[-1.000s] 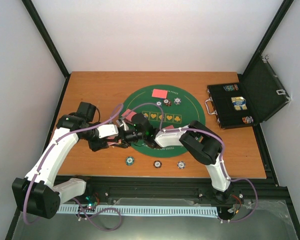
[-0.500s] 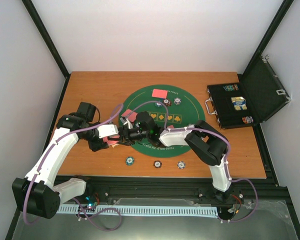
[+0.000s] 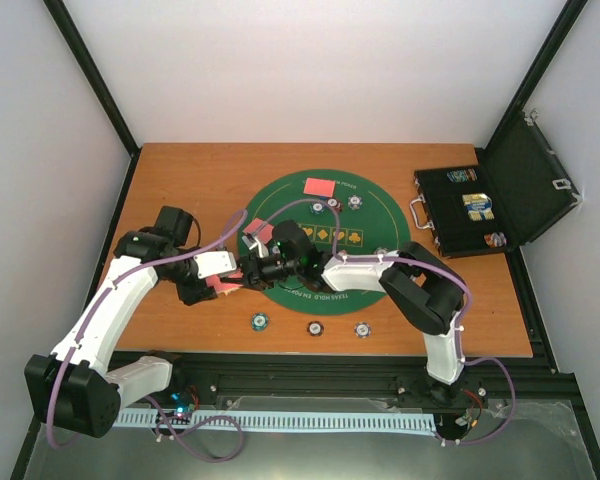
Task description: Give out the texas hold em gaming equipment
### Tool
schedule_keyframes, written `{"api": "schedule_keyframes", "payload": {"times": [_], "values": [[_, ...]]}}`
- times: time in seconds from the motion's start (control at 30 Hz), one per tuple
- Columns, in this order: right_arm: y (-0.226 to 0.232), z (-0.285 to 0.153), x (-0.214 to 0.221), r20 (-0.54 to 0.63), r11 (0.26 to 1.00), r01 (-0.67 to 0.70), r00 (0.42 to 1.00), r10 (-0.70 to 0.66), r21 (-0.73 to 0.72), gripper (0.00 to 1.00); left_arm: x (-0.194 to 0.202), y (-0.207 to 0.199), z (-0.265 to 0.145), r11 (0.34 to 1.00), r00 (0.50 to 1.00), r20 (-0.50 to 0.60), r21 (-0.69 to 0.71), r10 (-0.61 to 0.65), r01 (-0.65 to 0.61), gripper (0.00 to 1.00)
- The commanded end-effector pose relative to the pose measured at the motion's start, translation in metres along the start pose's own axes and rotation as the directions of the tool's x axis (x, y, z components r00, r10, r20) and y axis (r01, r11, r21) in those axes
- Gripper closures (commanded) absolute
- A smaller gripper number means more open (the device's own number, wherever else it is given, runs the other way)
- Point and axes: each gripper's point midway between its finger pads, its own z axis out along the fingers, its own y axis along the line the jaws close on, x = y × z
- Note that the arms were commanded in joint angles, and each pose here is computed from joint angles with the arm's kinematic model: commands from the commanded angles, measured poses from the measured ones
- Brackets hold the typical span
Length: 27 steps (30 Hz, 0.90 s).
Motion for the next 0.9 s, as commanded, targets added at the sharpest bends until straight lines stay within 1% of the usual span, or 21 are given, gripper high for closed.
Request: {"api": "schedule_keyframes", "payload": {"times": [0.0, 0.13, 0.23, 0.33, 0.37, 0.47, 0.67, 0.87], "values": [[-0.029, -0.011, 0.006, -0.003, 0.992, -0.056, 0.998, 0.057, 0.117, 0.65, -0.011, 0.010, -0.010, 0.997, 0.998, 0.053, -0.064, 0.035, -0.032, 0.99], [-0.021, -0.016, 0.005, -0.005, 0.991, -0.032, 0.999, 0.033, 0.132, 0.78, -0.011, 0.010, -0.009, 0.998, 0.998, 0.054, -0.059, 0.031, -0.028, 0.99], [-0.018, -0.019, 0.005, -0.011, 0.989, -0.021, 1.000, 0.023, 0.144, 0.85, -0.011, 0.009, -0.008, 0.998, 0.998, 0.055, -0.055, 0.028, -0.025, 0.99], [-0.019, -0.026, 0.002, -0.022, 0.983, 0.007, 1.000, -0.003, 0.184, 0.94, -0.010, 0.009, -0.009, 0.998, 0.998, 0.047, -0.058, 0.030, -0.028, 0.99], [-0.021, -0.031, -0.001, -0.020, 0.979, 0.009, 1.000, -0.005, 0.202, 0.95, -0.009, 0.010, -0.009, 0.998, 0.999, 0.044, -0.060, 0.032, -0.029, 0.99], [-0.022, -0.051, -0.016, -0.005, 0.972, 0.025, 1.000, -0.024, 0.232, 0.97, -0.008, 0.010, -0.010, 0.997, 0.999, 0.037, -0.067, 0.034, -0.032, 0.99], [-0.031, -0.089, -0.056, 0.031, 0.966, 0.018, 0.999, -0.027, 0.257, 0.97, -0.007, 0.013, -0.009, 0.997, 0.999, 0.024, -0.075, 0.033, -0.031, 0.99], [-0.054, -0.106, -0.101, 0.064, 0.966, -0.014, 0.998, -0.002, 0.257, 0.97, -0.006, 0.013, -0.008, 0.997, 0.999, 0.020, -0.070, 0.029, -0.027, 0.99]]}}
